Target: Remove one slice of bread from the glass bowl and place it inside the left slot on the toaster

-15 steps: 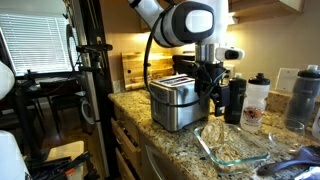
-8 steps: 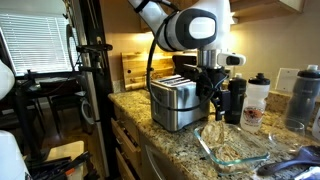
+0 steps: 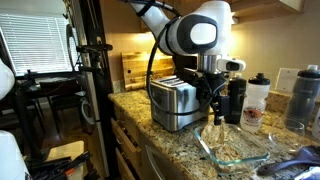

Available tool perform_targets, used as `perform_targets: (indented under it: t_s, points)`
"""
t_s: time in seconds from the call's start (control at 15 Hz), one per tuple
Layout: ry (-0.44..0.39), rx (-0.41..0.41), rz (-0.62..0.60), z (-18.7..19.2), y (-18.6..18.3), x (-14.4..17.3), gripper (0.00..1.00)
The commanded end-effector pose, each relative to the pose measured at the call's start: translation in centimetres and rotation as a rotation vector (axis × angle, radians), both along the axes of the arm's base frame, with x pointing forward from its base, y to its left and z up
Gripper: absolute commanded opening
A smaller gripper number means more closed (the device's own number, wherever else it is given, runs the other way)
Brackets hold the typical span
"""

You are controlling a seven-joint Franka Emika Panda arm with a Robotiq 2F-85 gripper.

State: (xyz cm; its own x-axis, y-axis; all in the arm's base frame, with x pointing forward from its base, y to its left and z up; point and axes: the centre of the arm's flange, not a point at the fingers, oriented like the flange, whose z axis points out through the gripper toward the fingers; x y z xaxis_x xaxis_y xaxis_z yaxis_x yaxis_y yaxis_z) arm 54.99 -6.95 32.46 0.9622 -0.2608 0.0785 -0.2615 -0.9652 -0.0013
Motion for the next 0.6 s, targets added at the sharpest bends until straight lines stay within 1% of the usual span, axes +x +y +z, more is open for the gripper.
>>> perform_targets:
  t_s: [0.0, 0.53]
  points:
    - [-0.008, 0.0, -0.031, -0.41, -0.32, 0.29, 1.0]
    - [-0.004, -0.003, -0.037, -1.0, -0.67, 0.54, 1.0]
